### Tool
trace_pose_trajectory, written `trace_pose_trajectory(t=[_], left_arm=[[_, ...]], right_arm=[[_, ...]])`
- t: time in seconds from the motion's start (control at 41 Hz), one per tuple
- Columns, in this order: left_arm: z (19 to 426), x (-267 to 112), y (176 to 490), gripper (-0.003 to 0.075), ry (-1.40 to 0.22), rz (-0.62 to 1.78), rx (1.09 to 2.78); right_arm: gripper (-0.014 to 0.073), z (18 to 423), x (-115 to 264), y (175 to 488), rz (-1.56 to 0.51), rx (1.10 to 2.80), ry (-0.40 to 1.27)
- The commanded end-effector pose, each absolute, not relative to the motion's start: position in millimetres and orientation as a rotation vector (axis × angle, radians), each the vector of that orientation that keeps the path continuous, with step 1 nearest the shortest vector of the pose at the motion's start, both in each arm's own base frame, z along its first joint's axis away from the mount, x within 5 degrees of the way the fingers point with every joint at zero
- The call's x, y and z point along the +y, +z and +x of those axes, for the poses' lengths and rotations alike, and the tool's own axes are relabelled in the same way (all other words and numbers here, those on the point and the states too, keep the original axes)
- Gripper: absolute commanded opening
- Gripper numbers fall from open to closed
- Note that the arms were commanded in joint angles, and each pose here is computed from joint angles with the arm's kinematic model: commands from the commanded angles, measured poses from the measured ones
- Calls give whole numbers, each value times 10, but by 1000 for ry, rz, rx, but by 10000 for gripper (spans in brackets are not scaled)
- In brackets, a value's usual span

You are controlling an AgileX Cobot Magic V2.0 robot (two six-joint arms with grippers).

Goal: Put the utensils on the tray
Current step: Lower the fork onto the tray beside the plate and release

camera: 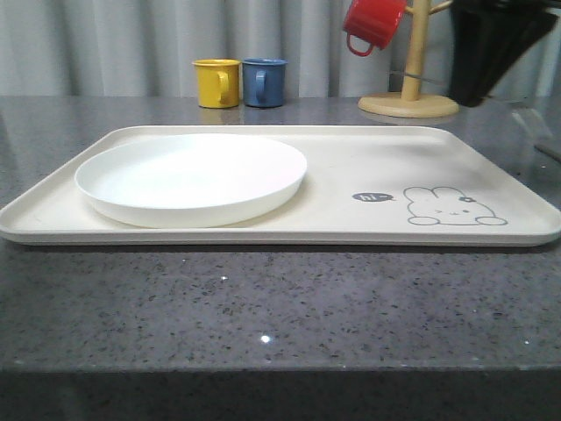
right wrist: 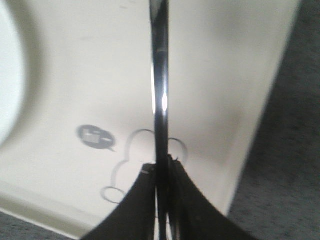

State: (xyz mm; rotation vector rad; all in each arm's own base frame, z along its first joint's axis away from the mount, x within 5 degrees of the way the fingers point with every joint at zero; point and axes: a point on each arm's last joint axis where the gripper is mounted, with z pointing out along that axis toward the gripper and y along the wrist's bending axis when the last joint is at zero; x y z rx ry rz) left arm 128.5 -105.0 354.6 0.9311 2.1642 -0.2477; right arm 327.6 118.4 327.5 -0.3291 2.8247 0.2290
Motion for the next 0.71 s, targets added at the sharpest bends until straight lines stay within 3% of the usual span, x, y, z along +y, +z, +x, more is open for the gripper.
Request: trace_pose_trajectory(t=[0.0, 0.244, 0.585, 0.682], left_arm=[[1301, -1081, 3683, 367, -289, 889, 2078], [1301, -1081, 3683, 367, -289, 889, 2078], [1301, -1081, 3683, 367, -289, 889, 2078], [1301, -1081, 3683, 367, -289, 889, 2078]], right_arm=[[38, 3177, 1411, 3458, -294, 2811, 273], [38, 3356, 1670, 3200, 33, 2819, 301], [39, 3504, 1764, 2947, 152, 2848, 338], [87, 3503, 1765, 2947, 152, 2848, 339]])
